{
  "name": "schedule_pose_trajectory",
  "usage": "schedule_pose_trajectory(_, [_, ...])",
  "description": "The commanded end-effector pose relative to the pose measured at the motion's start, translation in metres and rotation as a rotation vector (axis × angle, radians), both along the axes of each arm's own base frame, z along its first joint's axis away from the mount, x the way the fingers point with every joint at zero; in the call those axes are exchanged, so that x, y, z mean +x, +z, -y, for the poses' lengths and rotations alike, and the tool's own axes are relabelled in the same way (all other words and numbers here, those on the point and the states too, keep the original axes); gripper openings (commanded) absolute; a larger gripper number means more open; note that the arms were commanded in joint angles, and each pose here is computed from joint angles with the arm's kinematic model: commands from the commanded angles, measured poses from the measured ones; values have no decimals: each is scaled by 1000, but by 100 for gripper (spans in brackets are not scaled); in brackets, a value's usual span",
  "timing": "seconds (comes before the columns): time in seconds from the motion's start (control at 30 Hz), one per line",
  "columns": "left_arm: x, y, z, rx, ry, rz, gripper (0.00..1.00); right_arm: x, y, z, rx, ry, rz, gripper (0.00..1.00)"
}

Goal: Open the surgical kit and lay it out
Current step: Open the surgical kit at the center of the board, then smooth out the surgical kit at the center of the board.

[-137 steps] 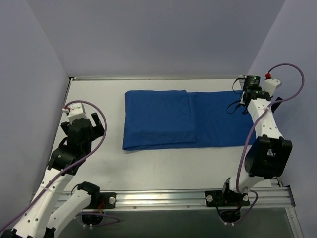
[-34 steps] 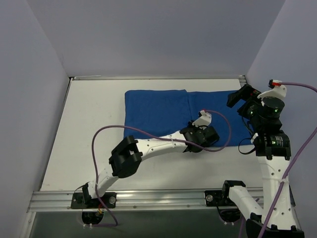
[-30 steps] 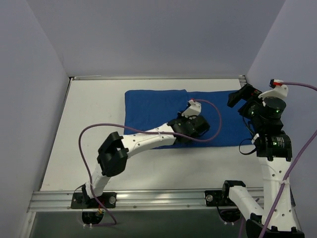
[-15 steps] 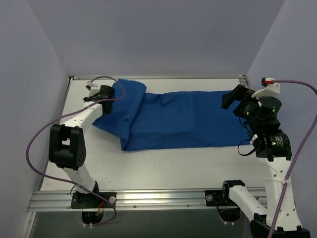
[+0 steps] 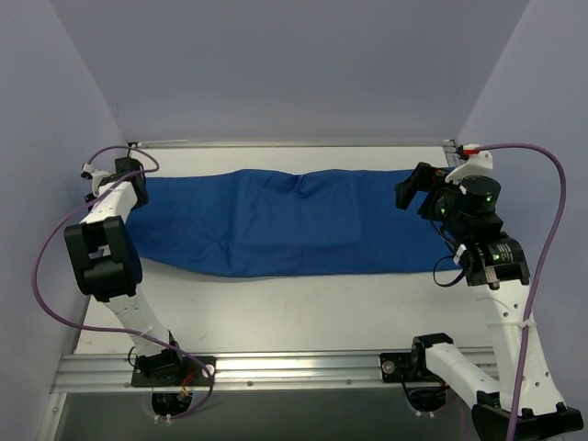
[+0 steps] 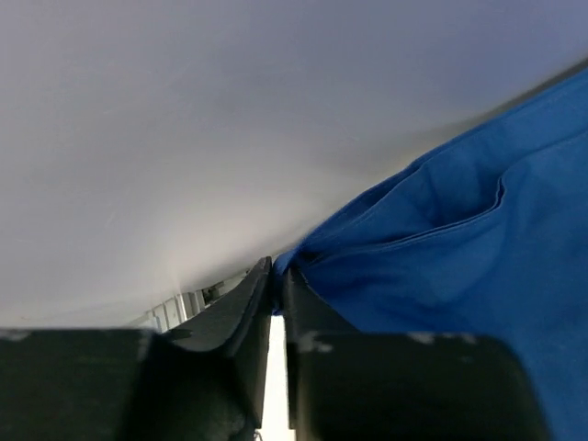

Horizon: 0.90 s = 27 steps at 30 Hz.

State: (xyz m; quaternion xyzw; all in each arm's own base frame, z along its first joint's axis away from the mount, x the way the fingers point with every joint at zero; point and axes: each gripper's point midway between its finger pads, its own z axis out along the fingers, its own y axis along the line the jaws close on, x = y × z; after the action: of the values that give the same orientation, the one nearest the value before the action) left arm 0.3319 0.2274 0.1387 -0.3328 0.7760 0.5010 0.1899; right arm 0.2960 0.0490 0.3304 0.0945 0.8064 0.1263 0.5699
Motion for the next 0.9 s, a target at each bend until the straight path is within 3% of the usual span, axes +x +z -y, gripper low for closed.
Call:
schedule_pose_trajectory(0.0, [0,29,-10,42,53,122,20,4,-5,-6,-17,39,6,100])
schedule_pose_trajectory(0.1, [0,34,-7,15,46,166,51,4,-10,-7,-17,44,-6,100])
schedule_pose_trajectory(0.13, [-1,34,-5,-2,44,171,72,5,-11,-7,-19,44,-9,100])
schedule_pose_trajectory(0.23, [0,42,5,-80,22,251,97,6,-14,-6,-25,36,-18,100])
schedule_pose_trajectory(0.57, [36,74,100,-505,-254,573,95,30,-52,18,-61,-135,-165,100])
schedule_pose_trajectory(0.7, [52,56,127,-636,-305,600,95,49,-83,34,-65,-272,-277,100])
schedule_pose_trajectory(0.87, [64,11,139,-734,-289,538,95,81,-124,54,-10,-444,-357,96])
